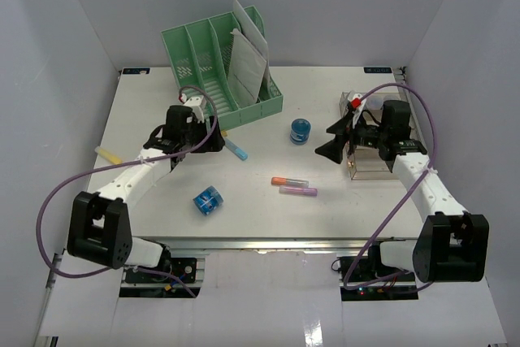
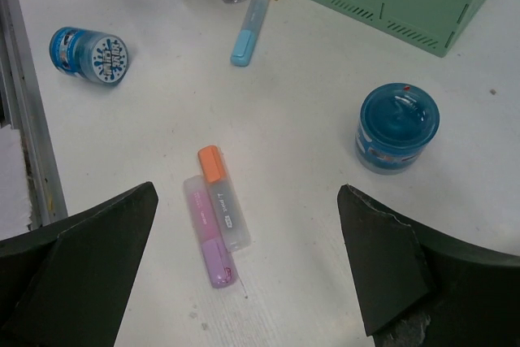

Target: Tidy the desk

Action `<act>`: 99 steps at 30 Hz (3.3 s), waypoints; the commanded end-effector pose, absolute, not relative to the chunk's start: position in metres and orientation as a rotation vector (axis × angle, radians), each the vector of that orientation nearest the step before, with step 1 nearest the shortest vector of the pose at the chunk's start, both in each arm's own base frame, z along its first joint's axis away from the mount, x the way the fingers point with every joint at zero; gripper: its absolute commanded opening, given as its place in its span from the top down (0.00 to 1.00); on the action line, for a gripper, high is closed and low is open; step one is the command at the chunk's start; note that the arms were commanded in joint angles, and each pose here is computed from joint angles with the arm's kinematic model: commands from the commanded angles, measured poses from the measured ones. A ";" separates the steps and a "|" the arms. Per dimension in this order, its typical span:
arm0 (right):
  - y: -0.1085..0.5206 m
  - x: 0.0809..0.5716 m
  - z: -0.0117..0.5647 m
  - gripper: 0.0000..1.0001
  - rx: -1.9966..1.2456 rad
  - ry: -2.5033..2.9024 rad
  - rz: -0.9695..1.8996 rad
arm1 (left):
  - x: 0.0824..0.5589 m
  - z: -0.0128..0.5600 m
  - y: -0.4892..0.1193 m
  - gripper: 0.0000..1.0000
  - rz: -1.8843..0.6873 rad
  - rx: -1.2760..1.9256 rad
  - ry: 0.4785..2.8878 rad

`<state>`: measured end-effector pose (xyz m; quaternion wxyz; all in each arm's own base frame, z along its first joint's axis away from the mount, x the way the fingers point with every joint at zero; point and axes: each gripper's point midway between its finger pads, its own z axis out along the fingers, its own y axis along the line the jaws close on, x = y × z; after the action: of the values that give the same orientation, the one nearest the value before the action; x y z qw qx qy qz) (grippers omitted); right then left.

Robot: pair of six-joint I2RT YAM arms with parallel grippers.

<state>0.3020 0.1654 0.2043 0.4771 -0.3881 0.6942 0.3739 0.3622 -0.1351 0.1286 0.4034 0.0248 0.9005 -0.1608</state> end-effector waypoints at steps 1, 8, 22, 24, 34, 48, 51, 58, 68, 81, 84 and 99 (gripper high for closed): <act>0.166 0.290 0.215 0.02 -0.956 1.639 0.927 | 0.397 0.120 -0.112 0.11 -0.165 -0.079 2.235; 0.164 0.287 0.212 0.02 -0.952 1.639 0.938 | 0.416 0.106 -0.114 0.11 -0.072 -0.108 2.228; 0.159 0.287 0.211 0.02 -0.947 1.634 0.946 | 0.448 0.076 -0.119 0.15 0.016 -0.100 2.265; 0.159 0.287 0.211 0.02 -0.946 1.633 0.947 | 0.449 0.076 -0.116 0.17 0.042 -0.118 2.264; 0.159 0.285 0.209 0.02 -0.953 1.629 0.957 | 0.437 0.085 -0.119 0.59 -0.008 -0.125 2.256; 0.209 0.266 0.204 0.04 -0.943 1.721 1.197 | 0.315 0.215 -0.232 0.78 -1.017 0.378 1.896; 0.229 0.273 0.218 0.03 -0.773 1.833 1.318 | 0.294 0.220 -0.244 0.80 -1.137 0.496 1.782; 0.272 0.293 0.253 0.08 -0.451 1.952 1.499 | 0.276 0.234 -0.261 0.81 -1.139 0.653 1.569; 0.314 0.301 0.236 0.10 -0.324 2.091 1.572 | 0.277 0.249 -0.282 0.81 -1.007 0.816 1.380; 0.335 0.287 0.240 0.10 -0.405 2.073 1.600 | 0.291 0.246 -0.292 0.81 -0.948 0.851 1.383; 0.338 0.283 0.239 0.09 -0.430 2.069 1.588 | 0.292 0.246 -0.292 0.80 -0.939 0.854 1.382; 0.343 0.277 0.236 0.71 -0.556 1.994 1.518 | 0.299 0.254 -0.285 0.28 -0.898 0.785 1.388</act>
<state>0.2760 0.3414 0.2151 0.2333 -0.1594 0.7745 0.5659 0.2953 -0.2876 0.2224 0.5730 0.3566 0.6247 -0.3927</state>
